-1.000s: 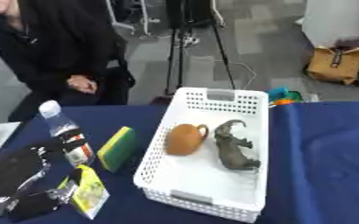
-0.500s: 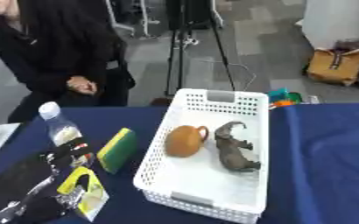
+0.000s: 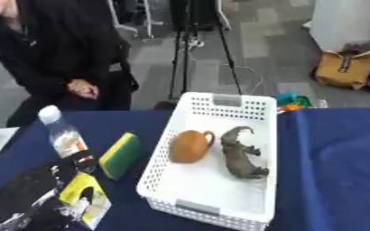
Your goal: Pick up objects on the table and place them in the box.
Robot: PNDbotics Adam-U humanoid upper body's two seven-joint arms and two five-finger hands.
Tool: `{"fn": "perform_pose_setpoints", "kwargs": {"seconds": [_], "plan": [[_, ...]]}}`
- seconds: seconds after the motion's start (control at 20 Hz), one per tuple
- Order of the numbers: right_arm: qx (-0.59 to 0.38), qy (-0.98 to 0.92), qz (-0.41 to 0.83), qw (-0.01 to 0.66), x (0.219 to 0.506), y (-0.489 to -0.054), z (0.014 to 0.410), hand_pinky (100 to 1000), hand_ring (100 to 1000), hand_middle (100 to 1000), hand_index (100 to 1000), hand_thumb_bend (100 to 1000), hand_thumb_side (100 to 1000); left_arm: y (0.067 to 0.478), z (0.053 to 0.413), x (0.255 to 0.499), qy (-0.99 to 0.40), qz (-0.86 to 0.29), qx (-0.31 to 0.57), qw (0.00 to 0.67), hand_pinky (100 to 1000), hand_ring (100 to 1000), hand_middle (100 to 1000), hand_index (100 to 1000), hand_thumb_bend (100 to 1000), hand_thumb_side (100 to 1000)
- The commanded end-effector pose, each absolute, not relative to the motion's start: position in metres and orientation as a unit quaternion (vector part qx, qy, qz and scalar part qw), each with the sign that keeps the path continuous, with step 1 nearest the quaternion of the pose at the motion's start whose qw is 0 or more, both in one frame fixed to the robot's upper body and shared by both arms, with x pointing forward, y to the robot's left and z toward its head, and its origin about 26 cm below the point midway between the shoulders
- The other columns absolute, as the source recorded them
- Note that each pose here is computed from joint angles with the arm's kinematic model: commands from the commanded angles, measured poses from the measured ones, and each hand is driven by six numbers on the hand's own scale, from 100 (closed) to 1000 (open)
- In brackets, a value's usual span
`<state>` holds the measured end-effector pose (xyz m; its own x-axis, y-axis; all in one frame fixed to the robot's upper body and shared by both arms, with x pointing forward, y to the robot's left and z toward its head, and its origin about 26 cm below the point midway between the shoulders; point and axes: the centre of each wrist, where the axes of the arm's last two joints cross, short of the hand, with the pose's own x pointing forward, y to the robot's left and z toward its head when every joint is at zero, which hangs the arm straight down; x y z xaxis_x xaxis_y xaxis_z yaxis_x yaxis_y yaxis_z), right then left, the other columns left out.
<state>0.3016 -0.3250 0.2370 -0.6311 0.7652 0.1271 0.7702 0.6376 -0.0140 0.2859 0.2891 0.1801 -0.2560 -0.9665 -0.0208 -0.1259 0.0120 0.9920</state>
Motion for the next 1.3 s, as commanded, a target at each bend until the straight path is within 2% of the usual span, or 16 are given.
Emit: {"fn": "perform_pose_setpoints", "kwargs": {"seconds": [0.05,0.3,0.65,1.3], "plan": [[-0.419,-0.907,-0.020,0.041,0.2981,-0.3225,0.2473,414,388,321,467,100,955,0.2891,0.1859,0.2846,-0.587,-0.525,0.476,0.392,728,877,1000,1000,100,1000],[-0.418,-0.907,-0.020,0.040,0.2983,-0.3222,0.2477,414,388,321,467,100,956,0.2892,0.1864,0.2850,-0.596,-0.503,0.492,0.387,720,872,1000,1000,100,1000],[-0.416,-0.908,-0.020,0.040,0.2986,-0.3216,0.2485,414,387,321,468,100,956,0.2887,0.1857,0.2854,-0.595,-0.469,0.525,0.388,753,897,1000,1000,100,1000],[-0.413,-0.910,-0.020,0.036,0.2990,-0.3208,0.2503,416,388,322,468,100,954,0.2866,0.1819,0.2850,-0.641,-0.453,0.428,0.448,774,920,1000,1000,100,1000]]}}
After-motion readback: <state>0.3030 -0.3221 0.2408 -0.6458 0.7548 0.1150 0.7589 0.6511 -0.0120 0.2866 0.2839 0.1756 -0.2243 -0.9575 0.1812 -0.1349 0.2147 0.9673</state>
